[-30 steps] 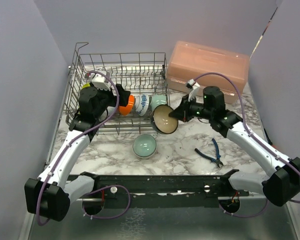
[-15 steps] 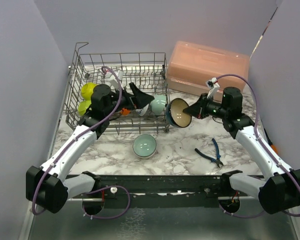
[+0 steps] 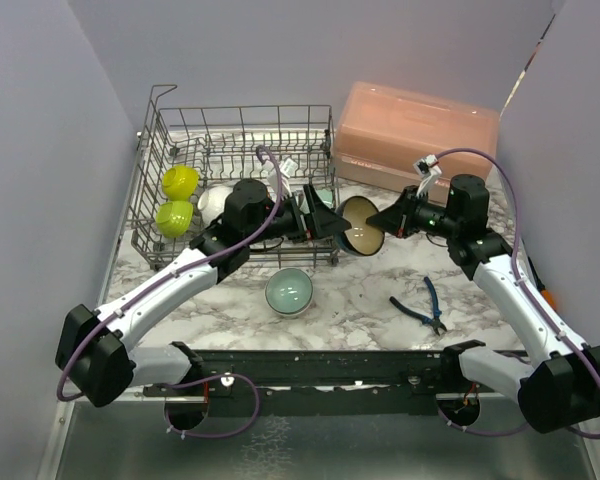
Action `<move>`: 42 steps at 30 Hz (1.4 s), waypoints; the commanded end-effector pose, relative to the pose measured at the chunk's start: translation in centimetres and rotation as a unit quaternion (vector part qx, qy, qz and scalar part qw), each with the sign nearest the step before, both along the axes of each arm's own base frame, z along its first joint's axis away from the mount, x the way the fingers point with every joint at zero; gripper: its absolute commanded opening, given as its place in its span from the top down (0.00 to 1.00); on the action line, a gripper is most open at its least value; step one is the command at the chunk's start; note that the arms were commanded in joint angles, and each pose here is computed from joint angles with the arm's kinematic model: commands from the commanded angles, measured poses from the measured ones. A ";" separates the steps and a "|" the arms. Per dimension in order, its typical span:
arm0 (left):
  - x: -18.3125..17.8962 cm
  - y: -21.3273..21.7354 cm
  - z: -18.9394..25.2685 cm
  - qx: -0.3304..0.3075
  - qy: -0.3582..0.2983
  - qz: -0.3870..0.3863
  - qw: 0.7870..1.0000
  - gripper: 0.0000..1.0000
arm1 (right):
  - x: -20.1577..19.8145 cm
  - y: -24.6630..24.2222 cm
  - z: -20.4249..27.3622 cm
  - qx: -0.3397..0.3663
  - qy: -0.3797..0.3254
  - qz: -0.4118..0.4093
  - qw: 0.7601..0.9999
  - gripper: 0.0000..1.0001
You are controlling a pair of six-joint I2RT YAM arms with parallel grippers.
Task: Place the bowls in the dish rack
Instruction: Pick up the bowl from the center of the board.
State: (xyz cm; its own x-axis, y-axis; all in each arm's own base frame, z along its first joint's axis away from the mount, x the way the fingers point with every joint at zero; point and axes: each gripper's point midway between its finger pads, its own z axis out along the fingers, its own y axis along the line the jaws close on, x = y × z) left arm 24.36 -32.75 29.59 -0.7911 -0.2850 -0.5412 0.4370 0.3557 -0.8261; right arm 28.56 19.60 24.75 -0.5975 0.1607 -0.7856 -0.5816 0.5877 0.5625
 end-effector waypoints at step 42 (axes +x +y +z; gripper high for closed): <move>-0.4 -3.4 -0.5 0.060 -0.014 0.005 0.998 0.39 | -0.9 0.0 3.7 0.020 -0.050 0.005 0.999 0.99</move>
State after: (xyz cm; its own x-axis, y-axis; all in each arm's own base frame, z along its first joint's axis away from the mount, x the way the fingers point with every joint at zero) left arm 23.40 -36.39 27.84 -0.8014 -0.2033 -0.5624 0.4315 0.4547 -0.7792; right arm 28.26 19.24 25.57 -0.5690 0.1666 -0.8053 -0.5900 0.5995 0.5409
